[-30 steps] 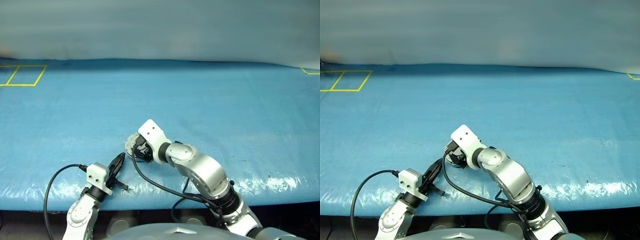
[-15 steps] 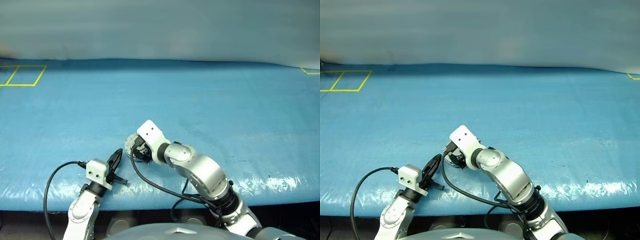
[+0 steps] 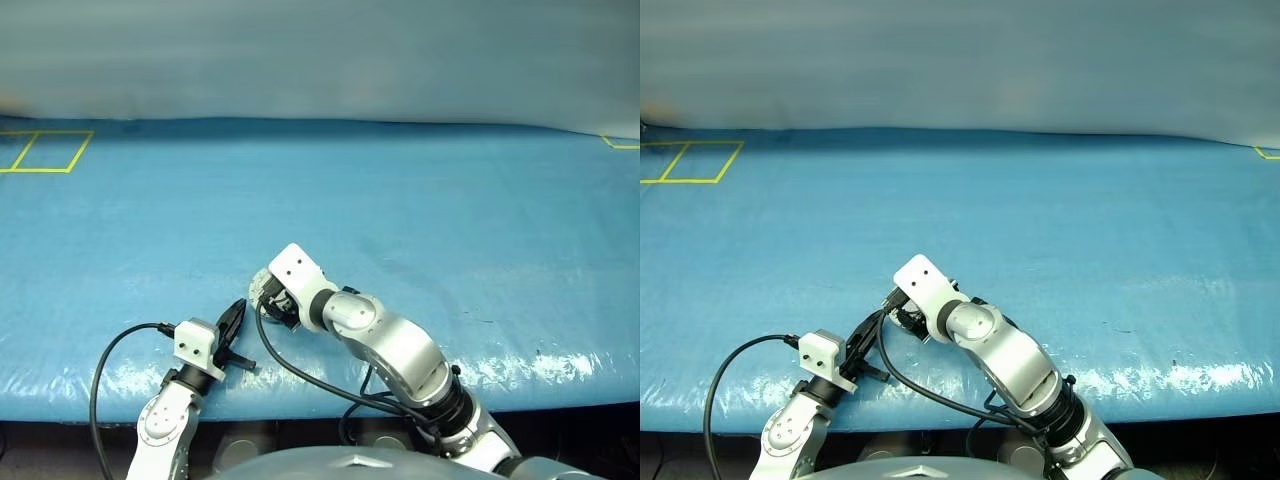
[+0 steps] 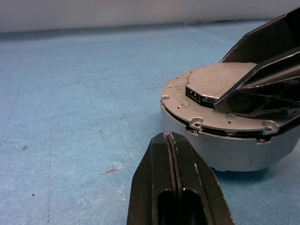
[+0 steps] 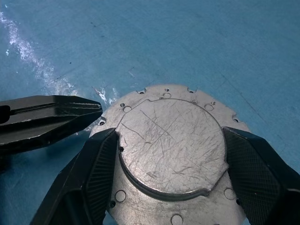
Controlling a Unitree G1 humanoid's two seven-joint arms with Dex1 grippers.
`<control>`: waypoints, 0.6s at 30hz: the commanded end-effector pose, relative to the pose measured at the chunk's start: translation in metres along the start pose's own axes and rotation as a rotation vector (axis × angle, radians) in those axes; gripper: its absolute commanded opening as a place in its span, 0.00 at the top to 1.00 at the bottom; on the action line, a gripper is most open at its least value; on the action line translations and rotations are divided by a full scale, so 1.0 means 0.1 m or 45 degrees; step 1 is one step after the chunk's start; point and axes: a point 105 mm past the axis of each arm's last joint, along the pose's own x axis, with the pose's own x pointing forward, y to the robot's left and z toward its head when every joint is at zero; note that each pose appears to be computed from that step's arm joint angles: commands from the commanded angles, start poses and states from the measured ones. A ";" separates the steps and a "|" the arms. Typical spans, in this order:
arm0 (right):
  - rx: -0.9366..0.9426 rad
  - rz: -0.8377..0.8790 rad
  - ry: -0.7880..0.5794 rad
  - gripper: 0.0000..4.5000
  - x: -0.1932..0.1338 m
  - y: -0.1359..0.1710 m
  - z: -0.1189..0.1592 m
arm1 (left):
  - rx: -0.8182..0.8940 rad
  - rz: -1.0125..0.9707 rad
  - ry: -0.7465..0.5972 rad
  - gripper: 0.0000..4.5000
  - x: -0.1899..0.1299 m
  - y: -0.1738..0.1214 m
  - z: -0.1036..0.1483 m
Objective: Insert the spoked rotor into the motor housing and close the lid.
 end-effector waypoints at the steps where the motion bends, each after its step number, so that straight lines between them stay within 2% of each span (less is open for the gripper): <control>1: 0.018 0.006 0.024 0.29 0.03 0.05 -0.04 | 0.018 -0.015 -0.059 1.00 0.02 -0.04 0.13; 9: 0.048 -0.079 0.059 0.29 0.07 -0.03 -0.16 | 0.016 -0.014 -0.061 1.00 0.02 -0.04 0.12; 18: 0.026 -0.045 0.053 0.29 0.07 0.02 -0.15 | 0.011 -0.019 -0.062 1.00 0.03 -0.05 0.11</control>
